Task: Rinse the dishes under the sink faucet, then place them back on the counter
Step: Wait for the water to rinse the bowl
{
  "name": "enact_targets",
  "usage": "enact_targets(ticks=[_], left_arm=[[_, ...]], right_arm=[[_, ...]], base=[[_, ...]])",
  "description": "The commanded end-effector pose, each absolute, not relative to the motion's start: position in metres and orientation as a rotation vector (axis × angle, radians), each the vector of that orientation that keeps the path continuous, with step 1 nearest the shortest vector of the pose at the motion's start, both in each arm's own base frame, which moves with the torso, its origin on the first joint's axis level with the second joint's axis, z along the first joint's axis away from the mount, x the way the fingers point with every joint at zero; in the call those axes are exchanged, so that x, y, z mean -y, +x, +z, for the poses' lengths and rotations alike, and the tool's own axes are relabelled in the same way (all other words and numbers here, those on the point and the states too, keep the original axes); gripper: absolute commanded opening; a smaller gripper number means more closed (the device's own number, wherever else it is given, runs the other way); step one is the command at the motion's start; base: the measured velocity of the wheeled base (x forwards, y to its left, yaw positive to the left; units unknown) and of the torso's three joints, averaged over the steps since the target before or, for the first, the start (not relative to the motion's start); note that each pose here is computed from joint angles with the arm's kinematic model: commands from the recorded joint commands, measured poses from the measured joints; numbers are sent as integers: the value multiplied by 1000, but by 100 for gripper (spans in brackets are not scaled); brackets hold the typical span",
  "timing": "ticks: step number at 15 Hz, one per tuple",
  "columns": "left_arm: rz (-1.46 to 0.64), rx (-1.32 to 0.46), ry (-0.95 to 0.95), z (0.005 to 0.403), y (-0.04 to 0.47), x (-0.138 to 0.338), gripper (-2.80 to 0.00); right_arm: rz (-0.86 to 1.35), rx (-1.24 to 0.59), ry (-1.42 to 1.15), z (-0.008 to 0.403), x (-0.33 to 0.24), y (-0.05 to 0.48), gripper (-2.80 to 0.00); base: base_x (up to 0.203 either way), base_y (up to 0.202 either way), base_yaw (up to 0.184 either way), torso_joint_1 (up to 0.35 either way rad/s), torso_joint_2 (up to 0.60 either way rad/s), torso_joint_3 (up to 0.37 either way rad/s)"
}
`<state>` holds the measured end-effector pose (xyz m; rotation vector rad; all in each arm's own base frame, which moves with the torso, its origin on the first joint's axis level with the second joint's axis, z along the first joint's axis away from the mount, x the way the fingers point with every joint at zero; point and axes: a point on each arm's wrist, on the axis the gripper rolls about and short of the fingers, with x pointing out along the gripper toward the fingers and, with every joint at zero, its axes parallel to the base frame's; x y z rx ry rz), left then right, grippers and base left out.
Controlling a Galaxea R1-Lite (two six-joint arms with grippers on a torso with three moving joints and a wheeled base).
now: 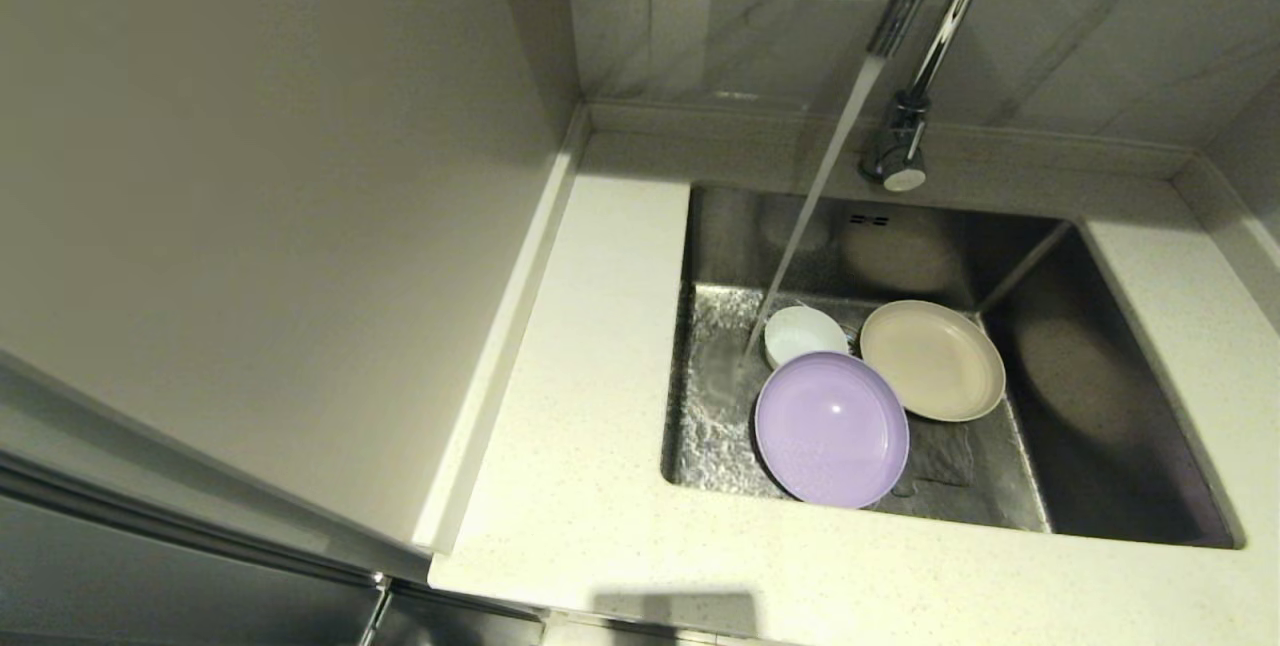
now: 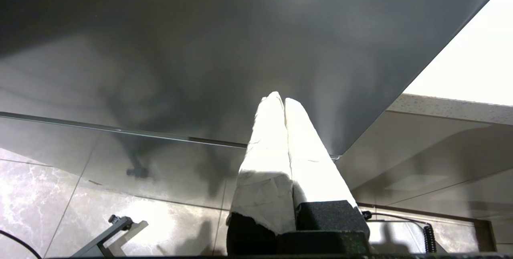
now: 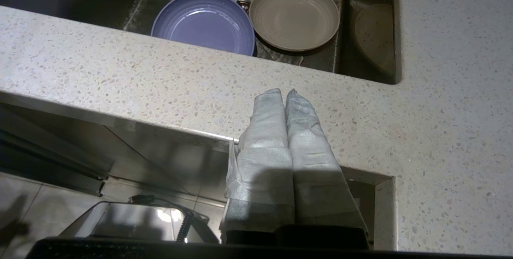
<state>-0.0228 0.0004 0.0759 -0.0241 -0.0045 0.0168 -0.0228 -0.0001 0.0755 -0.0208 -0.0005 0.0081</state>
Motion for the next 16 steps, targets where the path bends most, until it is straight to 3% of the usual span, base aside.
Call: enact_targets(ticks=[1, 16], left_arm=[[17, 6, -25, 76, -23, 0, -280], [17, 6, -25, 76, -23, 0, -280]], right_arm=[[9, 1, -21, 76, 0, -23, -280], [9, -1, -21, 76, 0, -23, -280]], base=[[0, 0, 0, 0, 0, 0], [0, 0, 0, 0, 0, 0]])
